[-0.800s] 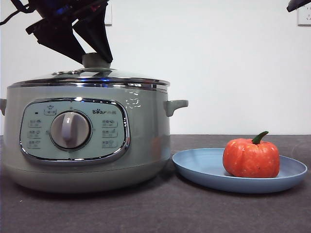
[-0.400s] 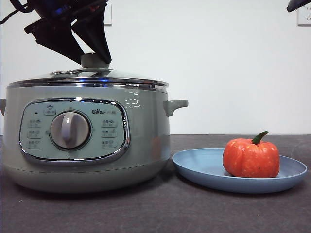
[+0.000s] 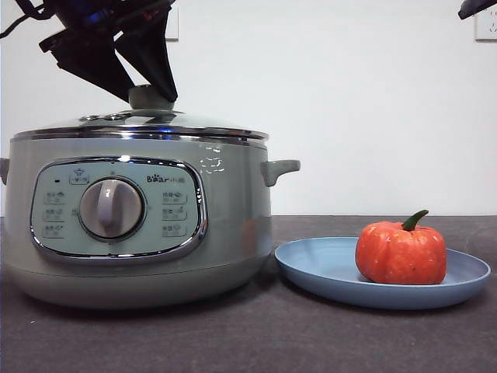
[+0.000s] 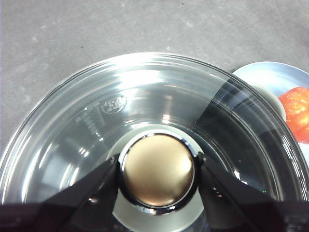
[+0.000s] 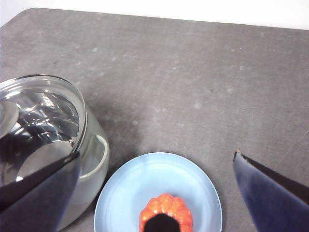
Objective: Take the pumpkin out from the steamer,put the pumpkin in the blue plate,close the lid
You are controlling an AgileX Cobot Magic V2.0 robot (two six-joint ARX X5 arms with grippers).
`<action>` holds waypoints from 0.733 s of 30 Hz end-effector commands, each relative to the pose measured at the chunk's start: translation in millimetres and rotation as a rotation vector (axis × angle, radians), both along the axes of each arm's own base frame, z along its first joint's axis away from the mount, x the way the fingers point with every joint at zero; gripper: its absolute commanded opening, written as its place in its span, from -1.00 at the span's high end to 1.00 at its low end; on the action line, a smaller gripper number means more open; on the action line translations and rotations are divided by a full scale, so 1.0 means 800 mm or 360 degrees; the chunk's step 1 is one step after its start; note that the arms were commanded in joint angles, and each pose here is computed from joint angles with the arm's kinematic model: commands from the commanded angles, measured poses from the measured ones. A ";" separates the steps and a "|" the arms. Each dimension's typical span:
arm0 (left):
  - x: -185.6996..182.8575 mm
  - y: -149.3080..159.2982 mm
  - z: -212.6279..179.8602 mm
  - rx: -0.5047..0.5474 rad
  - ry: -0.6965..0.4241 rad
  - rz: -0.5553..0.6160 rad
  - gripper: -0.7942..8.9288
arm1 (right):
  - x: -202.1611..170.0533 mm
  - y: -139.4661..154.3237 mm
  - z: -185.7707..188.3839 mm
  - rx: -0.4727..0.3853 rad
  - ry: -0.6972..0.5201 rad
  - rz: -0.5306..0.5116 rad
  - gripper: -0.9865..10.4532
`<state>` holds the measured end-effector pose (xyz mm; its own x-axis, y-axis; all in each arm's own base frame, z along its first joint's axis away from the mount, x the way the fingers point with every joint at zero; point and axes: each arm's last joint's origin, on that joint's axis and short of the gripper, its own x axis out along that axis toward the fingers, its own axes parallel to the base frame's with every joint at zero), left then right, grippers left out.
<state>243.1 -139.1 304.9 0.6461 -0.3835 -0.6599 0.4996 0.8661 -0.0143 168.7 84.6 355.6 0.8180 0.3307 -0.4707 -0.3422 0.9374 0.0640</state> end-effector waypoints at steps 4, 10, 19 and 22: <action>-0.003 0.001 -0.008 0.0100 0.0033 -0.0070 0.85 | 0.000 0.000 -0.003 0.0018 0.0008 -0.0014 -0.16; -0.003 0.001 -0.008 0.0079 0.0036 -0.0088 0.82 | 0.000 0.000 -0.003 0.0019 0.0010 -0.0014 -0.16; 0.000 0.000 -0.005 0.0031 0.0005 -0.0051 -0.27 | 0.000 0.000 -0.003 0.0018 0.0011 -0.0014 -0.16; 0.001 -0.001 -0.003 0.0014 -0.0026 -0.0051 -0.27 | 0.000 0.000 -0.003 0.0016 0.0010 -0.0014 -0.16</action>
<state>243.5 -139.8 305.1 0.6414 -0.3989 -0.6554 0.5232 0.8522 -0.0066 168.7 84.6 355.6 0.8178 0.3306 -0.4711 -0.3402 0.9379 0.0676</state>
